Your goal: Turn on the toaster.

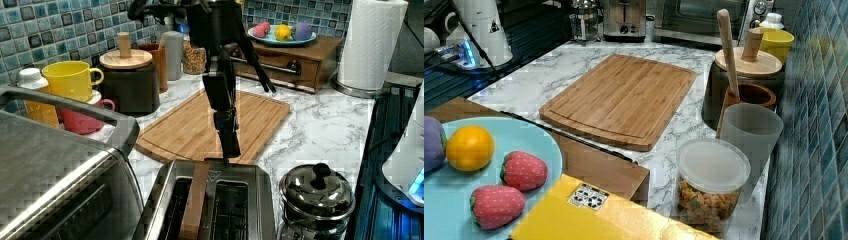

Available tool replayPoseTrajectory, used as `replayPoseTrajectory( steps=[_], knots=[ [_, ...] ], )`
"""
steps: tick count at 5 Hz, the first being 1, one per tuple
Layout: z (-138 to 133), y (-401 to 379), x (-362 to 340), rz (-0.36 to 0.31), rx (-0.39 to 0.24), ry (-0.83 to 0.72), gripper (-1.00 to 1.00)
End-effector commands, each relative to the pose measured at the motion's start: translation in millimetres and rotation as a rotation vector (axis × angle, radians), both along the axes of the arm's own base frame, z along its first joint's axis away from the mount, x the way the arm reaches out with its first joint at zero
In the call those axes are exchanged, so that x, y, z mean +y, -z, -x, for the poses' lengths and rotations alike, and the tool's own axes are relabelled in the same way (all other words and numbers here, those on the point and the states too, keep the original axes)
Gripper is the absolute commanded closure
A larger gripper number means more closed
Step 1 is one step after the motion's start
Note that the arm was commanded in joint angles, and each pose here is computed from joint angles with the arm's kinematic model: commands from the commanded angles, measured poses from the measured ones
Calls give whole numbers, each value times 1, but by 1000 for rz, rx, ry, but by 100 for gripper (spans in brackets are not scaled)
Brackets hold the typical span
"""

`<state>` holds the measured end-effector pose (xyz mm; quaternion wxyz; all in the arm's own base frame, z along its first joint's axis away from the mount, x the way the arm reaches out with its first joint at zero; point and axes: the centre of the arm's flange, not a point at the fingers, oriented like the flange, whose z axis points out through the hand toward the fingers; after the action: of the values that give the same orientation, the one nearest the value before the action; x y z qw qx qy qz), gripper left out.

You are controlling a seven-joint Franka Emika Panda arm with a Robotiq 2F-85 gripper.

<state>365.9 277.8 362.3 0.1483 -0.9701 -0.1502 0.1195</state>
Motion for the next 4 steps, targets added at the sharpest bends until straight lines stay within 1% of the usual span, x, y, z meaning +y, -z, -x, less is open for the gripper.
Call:
replayPoseTrajectory(
  steps=[1,2,3,4],
  knots=[
    [-17,-34,35,-59,-90,31,100],
    [-16,-21,39,-38,-102,59,100],
    [-30,13,32,31,-36,101,100],
    [-46,71,6,134,48,196,100]
  ],
)
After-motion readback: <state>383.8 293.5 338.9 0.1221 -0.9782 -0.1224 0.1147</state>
